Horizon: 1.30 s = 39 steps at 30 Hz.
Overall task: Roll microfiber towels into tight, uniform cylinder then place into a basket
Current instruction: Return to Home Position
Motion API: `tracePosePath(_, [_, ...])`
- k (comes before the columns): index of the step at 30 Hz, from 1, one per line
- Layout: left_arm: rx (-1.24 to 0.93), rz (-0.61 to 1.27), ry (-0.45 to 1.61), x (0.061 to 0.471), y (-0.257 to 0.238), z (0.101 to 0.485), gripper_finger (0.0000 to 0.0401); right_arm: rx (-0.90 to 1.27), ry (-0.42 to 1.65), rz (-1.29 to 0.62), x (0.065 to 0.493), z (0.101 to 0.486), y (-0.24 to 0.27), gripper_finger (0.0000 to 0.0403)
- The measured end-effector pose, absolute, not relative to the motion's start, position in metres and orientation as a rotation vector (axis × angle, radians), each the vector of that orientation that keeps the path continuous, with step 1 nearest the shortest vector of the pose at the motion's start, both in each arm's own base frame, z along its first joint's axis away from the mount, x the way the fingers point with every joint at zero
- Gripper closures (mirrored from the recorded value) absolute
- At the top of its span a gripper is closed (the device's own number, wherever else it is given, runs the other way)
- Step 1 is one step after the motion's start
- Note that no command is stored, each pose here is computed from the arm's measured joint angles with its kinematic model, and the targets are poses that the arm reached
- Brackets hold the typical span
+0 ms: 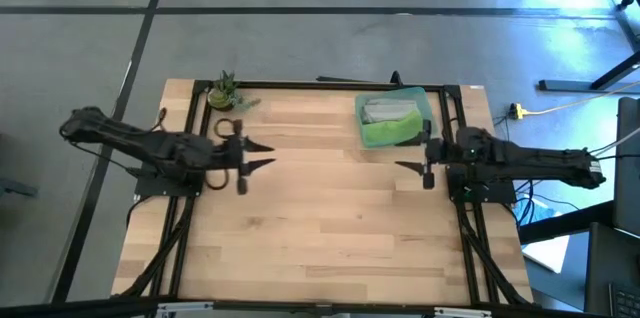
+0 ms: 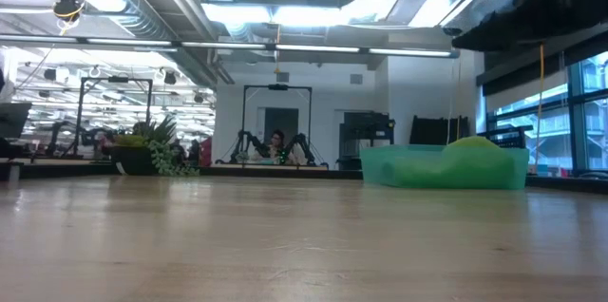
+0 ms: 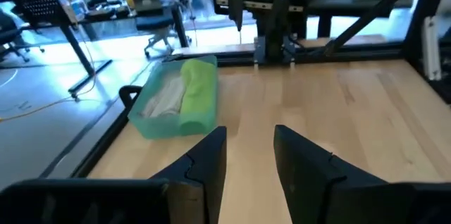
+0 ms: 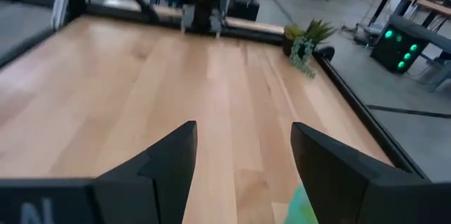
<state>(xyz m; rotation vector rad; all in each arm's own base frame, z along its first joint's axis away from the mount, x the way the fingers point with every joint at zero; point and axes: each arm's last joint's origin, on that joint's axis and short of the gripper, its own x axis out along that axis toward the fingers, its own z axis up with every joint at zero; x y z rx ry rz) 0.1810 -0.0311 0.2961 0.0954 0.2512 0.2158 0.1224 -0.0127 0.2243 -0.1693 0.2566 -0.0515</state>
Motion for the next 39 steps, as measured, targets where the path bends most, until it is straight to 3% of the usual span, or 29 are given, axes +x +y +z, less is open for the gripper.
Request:
tracePosePath(13, [0.068, 0.243, -0.073, 0.109, -0.011, 0.235, 0.0287, -0.098, 0.131, -0.083, 0.108, 0.202, -0.012, 0.0171])
tracePosePath(25, [-0.017, 0.196, -0.089, 0.098, -0.008, 0.175, 0.0291, -0.025, 0.035, -0.085, 0.102, 0.172, -0.011, 0.0171])
tracePosePath(39, [0.056, 0.21, -0.075, 0.095, -0.007, 0.174, 0.0291, -0.03, 0.066, -0.088, 0.102, 0.16, -0.011, 0.0171])
